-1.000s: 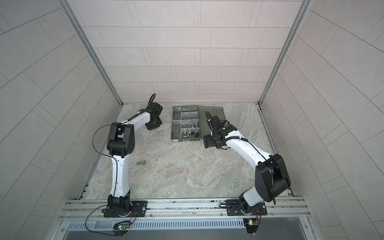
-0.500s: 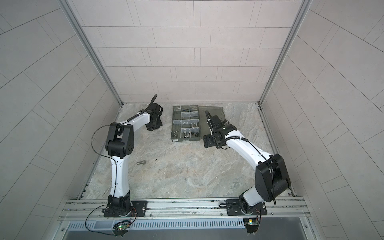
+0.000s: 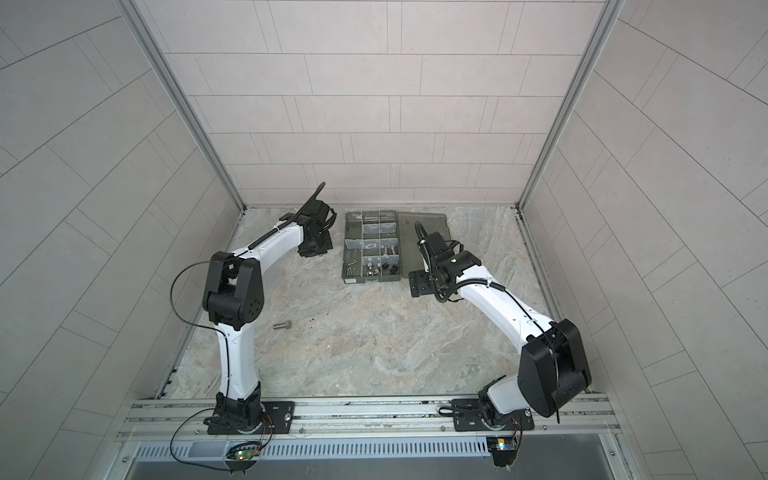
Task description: Sort the screws and nuts into containers
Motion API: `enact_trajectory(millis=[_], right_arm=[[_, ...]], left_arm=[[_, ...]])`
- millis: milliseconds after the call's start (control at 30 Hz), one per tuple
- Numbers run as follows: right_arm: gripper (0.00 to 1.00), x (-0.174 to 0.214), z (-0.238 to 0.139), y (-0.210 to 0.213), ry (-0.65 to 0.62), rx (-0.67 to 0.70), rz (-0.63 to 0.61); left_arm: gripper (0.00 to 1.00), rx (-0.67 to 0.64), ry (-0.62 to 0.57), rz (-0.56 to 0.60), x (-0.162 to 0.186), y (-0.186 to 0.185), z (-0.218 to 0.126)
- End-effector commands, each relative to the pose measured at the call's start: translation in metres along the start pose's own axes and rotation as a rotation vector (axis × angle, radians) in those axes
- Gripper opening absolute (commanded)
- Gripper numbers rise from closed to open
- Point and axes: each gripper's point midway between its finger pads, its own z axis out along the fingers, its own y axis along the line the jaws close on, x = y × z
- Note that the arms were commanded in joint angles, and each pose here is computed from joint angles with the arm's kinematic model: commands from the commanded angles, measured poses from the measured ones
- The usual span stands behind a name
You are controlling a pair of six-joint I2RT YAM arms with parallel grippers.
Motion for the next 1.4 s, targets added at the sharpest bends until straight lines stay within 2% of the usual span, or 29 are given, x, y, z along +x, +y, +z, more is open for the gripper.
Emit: enact_trajectory(millis=[0, 267, 467, 900, 1267, 1300, 1367], right_arm=[[0.89, 0.007, -0.010, -0.010, -0.008, 0.030, 0.018], [0.90, 0.010, -0.023, -0.022, -0.075, 0.062, 0.030], [0.90, 0.000, -0.035, -0.018, -0.165, 0.018, 0.057], [0.90, 0.008, -0.051, -0.027, -0.205, 0.027, 0.061], [0.91, 0.014, -0.054, -0.041, -0.204, 0.057, 0.077], [0.91, 0.014, -0.054, -0.041, -0.203, 0.058, 0.078], [0.91, 0.015, -0.053, -0.042, -0.200, 0.059, 0.080]], left_arm=[[0.12, 0.103, -0.057, 0.039, -0.012, -0.041, -0.038], [0.13, 0.257, -0.064, 0.157, 0.010, -0.143, -0.049], [0.13, 0.331, -0.048, 0.207, 0.031, -0.193, -0.047], [0.13, 0.350, -0.002, 0.191, 0.050, -0.210, -0.017], [0.14, 0.359, -0.002, 0.175, 0.049, -0.217, -0.005], [0.16, 0.359, -0.005, 0.175, 0.048, -0.217, -0.004], [0.35, 0.358, -0.012, 0.180, 0.047, -0.217, -0.005]])
